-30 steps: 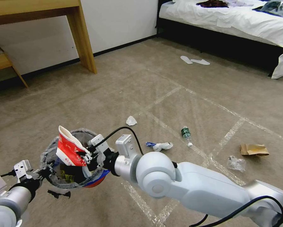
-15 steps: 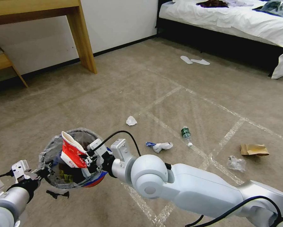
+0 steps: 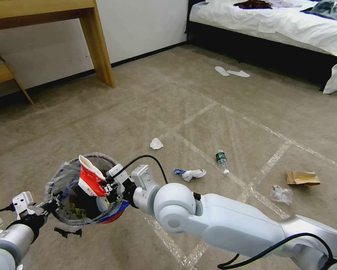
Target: Pick up the trash bin and place the garbage on the floor into it.
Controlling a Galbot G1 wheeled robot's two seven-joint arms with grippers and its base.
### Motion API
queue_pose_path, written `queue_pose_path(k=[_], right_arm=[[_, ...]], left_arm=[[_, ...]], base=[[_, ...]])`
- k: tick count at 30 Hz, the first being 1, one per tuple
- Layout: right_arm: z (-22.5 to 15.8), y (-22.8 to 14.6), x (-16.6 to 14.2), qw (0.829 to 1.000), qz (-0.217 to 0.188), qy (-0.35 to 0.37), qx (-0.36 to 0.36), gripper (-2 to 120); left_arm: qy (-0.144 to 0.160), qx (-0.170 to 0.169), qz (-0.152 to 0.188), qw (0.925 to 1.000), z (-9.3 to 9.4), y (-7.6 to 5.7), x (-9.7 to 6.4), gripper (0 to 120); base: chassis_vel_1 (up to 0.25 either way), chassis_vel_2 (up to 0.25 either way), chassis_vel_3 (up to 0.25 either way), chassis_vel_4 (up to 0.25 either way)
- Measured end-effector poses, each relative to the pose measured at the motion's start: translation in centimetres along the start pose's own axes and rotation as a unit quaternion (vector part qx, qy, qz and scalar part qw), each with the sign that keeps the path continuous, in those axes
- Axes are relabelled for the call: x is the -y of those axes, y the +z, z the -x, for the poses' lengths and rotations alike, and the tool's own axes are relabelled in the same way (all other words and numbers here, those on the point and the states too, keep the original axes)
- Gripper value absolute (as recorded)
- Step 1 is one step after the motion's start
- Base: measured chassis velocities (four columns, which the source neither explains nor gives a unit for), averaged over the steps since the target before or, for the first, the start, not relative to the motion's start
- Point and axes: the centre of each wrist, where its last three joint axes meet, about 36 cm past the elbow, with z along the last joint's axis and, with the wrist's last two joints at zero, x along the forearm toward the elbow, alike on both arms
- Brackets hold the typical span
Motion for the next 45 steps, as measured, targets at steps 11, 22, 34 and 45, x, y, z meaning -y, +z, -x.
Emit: queue_pose_path(k=[11, 22, 34, 45], right_arm=[[0.7, -0.1, -0.4, 1.0, -0.006, -0.008, 0.003, 10], [0.6, 0.0, -0.4, 1.0, -0.011, -0.008, 0.003, 47], [0.4, 0.1, -0.2, 1.0, -0.003, -0.012, 0.02, 92], [-2.4, -3.3, 3.5, 0.958, 0.047, -0.045, 0.278, 100]], left_arm=[[-0.002, 0.0, 0.0, 1.0, -0.1, 0.0, -0.1, 0], [-0.004, -0.001, 0.0, 1.0, 0.1, 0.1, -0.3, 0], [-0.007, -0.003, -0.001, 1.0, 0.1, 0.1, -0.5, 0], [-0.011, 0.003, 0.001, 0.9999, -0.3, -0.2, -0.6, 0]], base=[[0.0, 0.0, 0.0, 0.0], [0.0, 0.0, 0.0, 0.0], [0.0, 0.0, 0.0, 0.0], [0.0, 0.0, 0.0, 0.0]])
